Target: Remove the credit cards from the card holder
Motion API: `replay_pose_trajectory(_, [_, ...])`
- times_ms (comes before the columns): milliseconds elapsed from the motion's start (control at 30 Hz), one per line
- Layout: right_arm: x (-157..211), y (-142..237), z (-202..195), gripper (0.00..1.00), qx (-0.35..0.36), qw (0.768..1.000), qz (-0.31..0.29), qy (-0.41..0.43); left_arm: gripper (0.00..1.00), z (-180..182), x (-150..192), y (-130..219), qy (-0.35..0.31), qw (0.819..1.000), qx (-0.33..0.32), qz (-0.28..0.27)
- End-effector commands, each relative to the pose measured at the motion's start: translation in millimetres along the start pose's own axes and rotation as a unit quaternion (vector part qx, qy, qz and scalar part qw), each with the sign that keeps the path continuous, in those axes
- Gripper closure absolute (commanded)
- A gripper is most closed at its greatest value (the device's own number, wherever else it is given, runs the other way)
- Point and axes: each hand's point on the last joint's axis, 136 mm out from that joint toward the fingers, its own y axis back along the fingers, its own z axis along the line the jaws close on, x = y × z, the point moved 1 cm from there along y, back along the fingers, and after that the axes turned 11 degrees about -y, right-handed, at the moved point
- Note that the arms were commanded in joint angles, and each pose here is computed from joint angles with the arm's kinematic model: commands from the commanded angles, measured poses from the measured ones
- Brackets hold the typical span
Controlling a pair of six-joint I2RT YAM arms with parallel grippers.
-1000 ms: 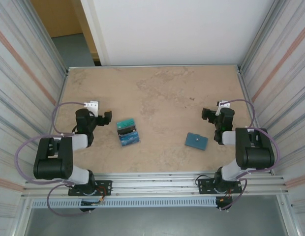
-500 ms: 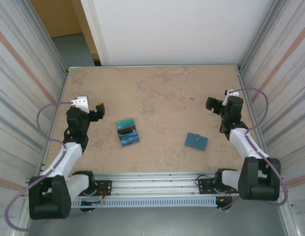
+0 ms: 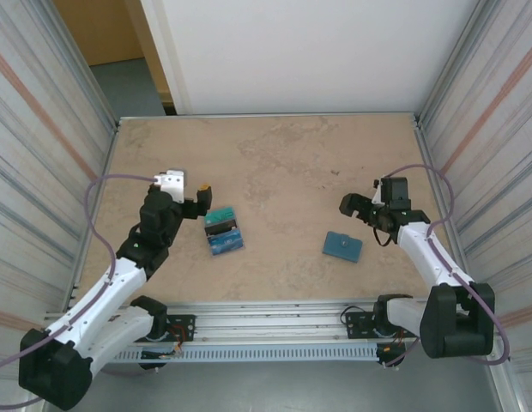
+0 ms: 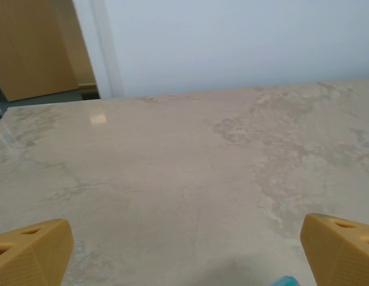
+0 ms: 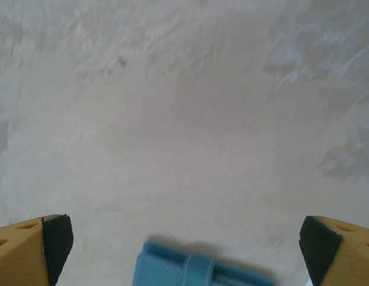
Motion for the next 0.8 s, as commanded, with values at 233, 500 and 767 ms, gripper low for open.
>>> replay_pose_trajectory(233, [40.5, -25.0, 2.0, 0.01, 0.005, 0.991, 0.133, -0.029, 0.01, -16.3, -21.8, 1.8, 0.023, 1.0, 0.019, -0.006])
replay_pose_trajectory(500, [63.6, -38.1, -10.0, 0.02, 0.035, 0.981, 0.186, -0.039, 0.01, -16.0, -23.2, 1.2, 0.033, 0.999, 0.017, -0.01])
replay_pose_trajectory(767, [79.8, -27.2, -10.9, 0.04, 0.049, 0.976, 0.21, -0.041, 0.01, -17.3, -21.4, -0.3, 0.038, 0.999, 0.019, -0.001])
